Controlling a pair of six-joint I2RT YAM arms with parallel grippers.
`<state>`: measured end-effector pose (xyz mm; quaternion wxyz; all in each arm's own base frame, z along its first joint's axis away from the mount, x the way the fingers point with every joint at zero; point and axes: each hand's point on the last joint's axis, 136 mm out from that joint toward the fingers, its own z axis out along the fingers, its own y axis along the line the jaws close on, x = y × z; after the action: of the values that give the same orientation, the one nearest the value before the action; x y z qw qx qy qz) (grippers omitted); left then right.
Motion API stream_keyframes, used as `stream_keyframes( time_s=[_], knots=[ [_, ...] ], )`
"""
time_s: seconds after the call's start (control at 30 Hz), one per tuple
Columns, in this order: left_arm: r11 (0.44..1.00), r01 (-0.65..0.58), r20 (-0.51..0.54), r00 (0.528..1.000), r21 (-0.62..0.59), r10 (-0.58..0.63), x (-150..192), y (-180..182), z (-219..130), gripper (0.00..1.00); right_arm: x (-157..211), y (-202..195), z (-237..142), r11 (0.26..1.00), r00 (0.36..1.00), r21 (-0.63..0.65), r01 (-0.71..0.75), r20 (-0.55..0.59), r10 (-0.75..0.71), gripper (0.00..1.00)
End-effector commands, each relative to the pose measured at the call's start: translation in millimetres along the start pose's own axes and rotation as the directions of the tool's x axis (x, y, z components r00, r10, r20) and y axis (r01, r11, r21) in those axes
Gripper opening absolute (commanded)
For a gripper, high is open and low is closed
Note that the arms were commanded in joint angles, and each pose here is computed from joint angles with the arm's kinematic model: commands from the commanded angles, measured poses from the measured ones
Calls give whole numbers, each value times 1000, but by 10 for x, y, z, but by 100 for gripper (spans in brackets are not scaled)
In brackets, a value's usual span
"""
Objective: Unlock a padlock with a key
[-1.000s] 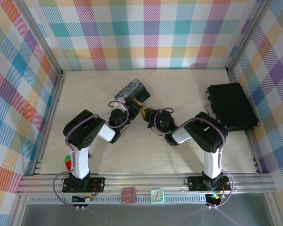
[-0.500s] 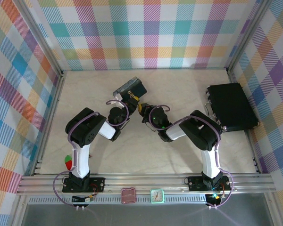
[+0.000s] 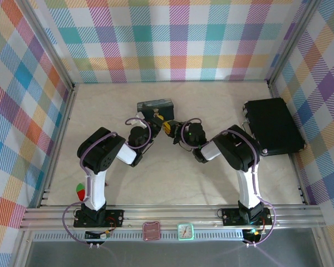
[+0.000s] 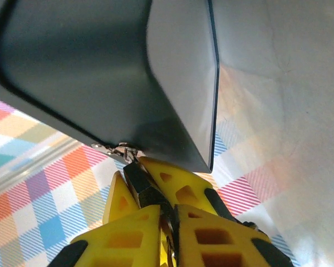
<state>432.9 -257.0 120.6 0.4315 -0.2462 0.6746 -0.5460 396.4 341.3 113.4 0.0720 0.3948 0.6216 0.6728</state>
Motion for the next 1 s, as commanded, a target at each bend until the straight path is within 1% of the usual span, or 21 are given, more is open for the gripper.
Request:
stream_keyframes(
  time_s=[0.0, 0.13, 0.23, 0.3, 0.37, 0.47, 0.57, 0.6, 0.7, 0.8, 0.87, 0.97],
  knots=[
    [998, 56, -169, 984, 7, -54, 365, -30, -71, 0, 327, 230, -52, 979, 972, -96, 181, -137, -193, 19],
    [999, 42, -158, 987, -5, -42, 339, -31, -103, 0, 226, 62, -167, 965, 959, -58, 255, -111, -260, 27],
    [999, 5, -171, 985, -46, -13, 346, 4, -123, 0, 130, -63, -305, 941, 937, 1, 340, -82, -338, 32],
    [998, -6, -178, 984, -69, -7, 353, 27, -147, 0, 82, -134, -409, 899, 900, 62, 433, -88, -427, 33],
    [996, -11, -191, 982, -93, -7, 373, 63, -168, 0, 45, -203, -507, 848, 859, 140, 511, -119, -497, 35],
    [992, -17, -219, 976, -128, -11, 421, 127, -189, 0, 26, -260, -668, 734, 776, 252, 631, -199, -599, 40],
    [986, -37, -258, 966, -165, -7, 505, 192, -227, 0, -5, -316, -870, 573, 681, 378, 727, -289, -673, 44],
    [983, -50, -277, 961, -179, -1, 546, 205, -243, 0, -11, -288, -929, 519, 644, 399, 757, -313, -699, 45],
    [964, -112, -329, 944, -241, 27, 670, 295, -311, 0, -45, -192, -1078, 386, 551, 440, 811, -351, -757, 47],
    [953, -134, -345, 938, -271, 33, 708, 338, -359, 16, -46, -98, -1188, 292, 485, 461, 838, -385, -785, 48],
    [948, -140, -344, 938, -285, 35, 697, 347, -377, 26, -55, -54, -1246, 248, 455, 472, 846, -397, -797, 48],
    [943, -149, -339, 940, -298, 41, 657, 330, -398, 48, -62, 6, -1293, 199, 418, 478, 856, -411, -811, 49]
  ],
)
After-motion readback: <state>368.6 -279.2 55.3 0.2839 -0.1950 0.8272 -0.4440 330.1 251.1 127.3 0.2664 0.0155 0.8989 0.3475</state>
